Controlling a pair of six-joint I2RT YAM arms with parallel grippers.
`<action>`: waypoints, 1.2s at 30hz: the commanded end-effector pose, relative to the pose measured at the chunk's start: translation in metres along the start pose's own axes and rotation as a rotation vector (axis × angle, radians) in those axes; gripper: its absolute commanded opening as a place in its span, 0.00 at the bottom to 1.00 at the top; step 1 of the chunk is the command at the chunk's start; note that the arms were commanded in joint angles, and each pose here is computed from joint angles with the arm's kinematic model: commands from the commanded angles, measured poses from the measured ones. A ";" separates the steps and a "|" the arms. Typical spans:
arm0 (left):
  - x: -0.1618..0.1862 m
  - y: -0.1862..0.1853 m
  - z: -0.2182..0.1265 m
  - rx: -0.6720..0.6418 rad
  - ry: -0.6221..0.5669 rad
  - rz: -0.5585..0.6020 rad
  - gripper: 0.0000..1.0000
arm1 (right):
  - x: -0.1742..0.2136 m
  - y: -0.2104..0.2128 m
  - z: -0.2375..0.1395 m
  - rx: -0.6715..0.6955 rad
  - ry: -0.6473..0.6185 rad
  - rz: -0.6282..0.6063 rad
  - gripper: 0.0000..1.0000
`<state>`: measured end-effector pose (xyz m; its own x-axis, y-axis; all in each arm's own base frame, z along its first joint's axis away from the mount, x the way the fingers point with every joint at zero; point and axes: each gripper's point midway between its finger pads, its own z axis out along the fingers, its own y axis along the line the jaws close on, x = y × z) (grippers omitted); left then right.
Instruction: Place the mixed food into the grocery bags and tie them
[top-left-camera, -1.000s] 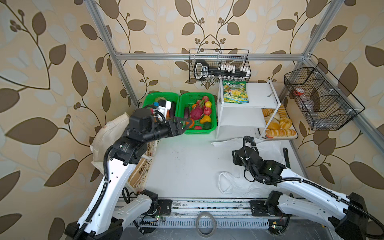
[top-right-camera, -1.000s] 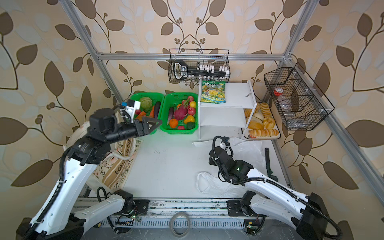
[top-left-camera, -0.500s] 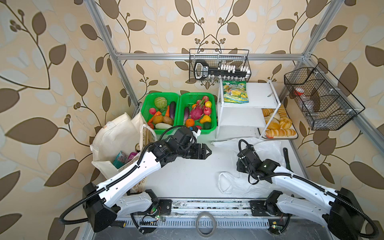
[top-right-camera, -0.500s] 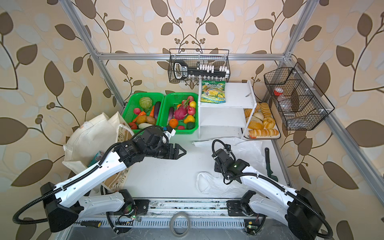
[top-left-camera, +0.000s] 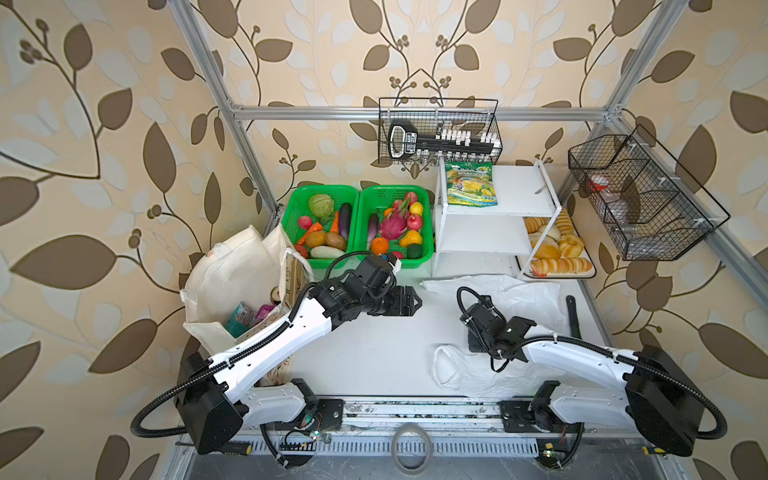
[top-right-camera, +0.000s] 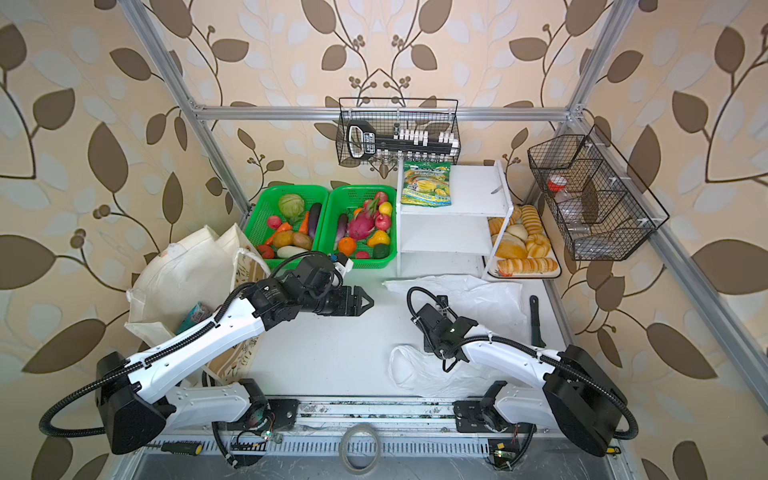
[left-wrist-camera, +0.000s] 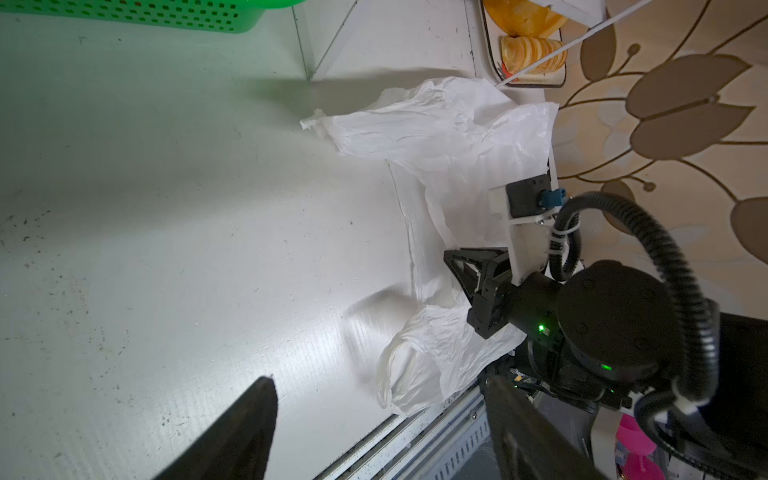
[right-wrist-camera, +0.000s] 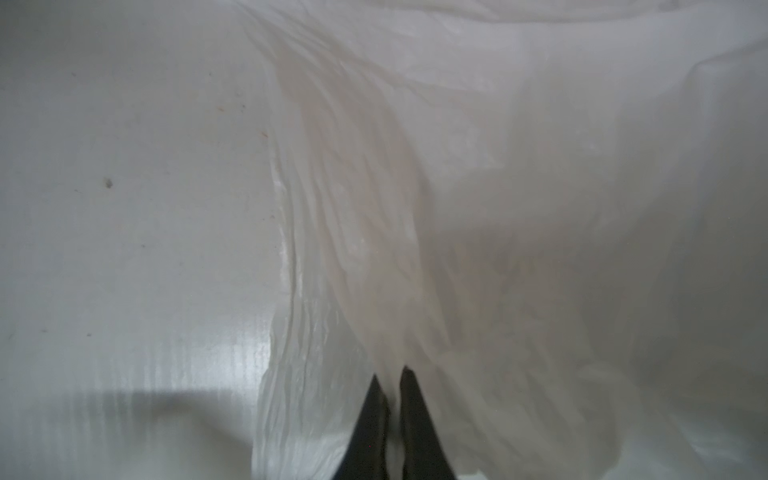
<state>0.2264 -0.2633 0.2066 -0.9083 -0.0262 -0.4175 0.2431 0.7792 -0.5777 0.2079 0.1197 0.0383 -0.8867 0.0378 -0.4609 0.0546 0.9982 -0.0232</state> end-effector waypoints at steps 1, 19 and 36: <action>-0.001 0.001 0.008 0.001 -0.017 -0.005 0.80 | -0.019 0.010 -0.025 -0.059 -0.081 0.000 0.00; 0.010 -0.005 0.057 0.096 0.078 -0.022 0.74 | -0.067 0.040 -0.123 -0.604 -0.162 0.265 0.00; 0.014 0.000 0.098 0.186 -0.023 -0.169 0.78 | -0.092 0.048 -0.156 -0.833 -0.193 0.495 0.00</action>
<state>0.2377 -0.3135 0.1206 -0.9532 -0.1116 -0.2811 0.1328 0.6806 -0.7205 0.2197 0.1672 0.2036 -0.7637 0.4671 -0.4457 -0.0196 0.6733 0.7391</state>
